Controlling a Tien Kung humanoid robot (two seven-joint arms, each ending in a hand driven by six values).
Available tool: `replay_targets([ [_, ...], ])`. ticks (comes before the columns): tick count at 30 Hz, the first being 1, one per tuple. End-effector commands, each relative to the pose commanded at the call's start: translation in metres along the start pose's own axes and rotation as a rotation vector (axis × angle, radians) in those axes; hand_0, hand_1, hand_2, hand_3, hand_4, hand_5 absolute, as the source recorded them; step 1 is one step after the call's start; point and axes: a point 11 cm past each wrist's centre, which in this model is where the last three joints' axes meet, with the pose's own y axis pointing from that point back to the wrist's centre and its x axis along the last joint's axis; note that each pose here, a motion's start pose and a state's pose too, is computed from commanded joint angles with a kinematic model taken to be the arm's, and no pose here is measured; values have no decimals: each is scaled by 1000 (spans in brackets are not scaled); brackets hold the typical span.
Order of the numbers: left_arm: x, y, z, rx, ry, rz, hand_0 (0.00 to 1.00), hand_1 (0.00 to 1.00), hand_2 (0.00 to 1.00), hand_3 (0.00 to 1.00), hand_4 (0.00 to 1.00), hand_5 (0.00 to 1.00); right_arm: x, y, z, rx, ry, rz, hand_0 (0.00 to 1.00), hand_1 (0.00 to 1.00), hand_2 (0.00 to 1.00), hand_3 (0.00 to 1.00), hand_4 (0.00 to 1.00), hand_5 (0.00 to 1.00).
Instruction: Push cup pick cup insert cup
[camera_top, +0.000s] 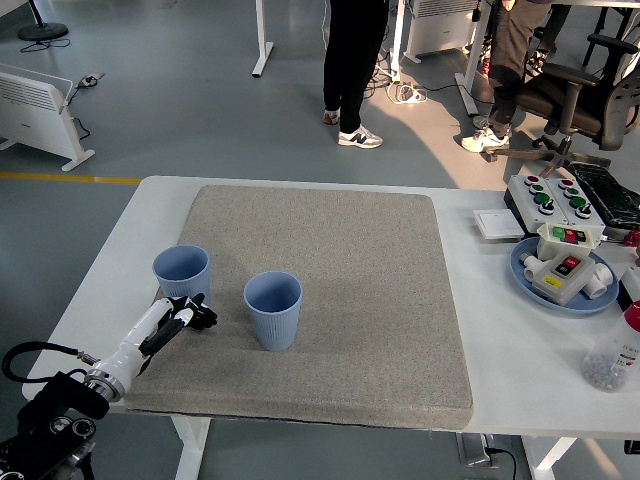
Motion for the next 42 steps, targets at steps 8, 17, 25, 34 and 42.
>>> replay_targets([
  [8,8,-5,5,-12,-7,19,667,596,529,487,578,998,0,-1,3,-5,8,1,530,547,624,617,180,754],
  [17,18,-14,5,-5,-16,46,669,596,528,486,578,998,0,0,0,-1,12,1,530,547,624,617,180,754],
  [25,26,-24,10,-11,-14,66,667,593,525,483,575,998,1,1,-4,7,13,1,530,547,624,617,179,755],
  [34,22,-37,14,-13,5,67,670,593,523,483,576,998,1,2,-8,14,17,1,530,547,624,617,179,756],
  [42,23,-43,13,0,-29,65,678,596,523,480,572,998,0,2,-8,14,23,-1,530,547,624,617,179,755],
])
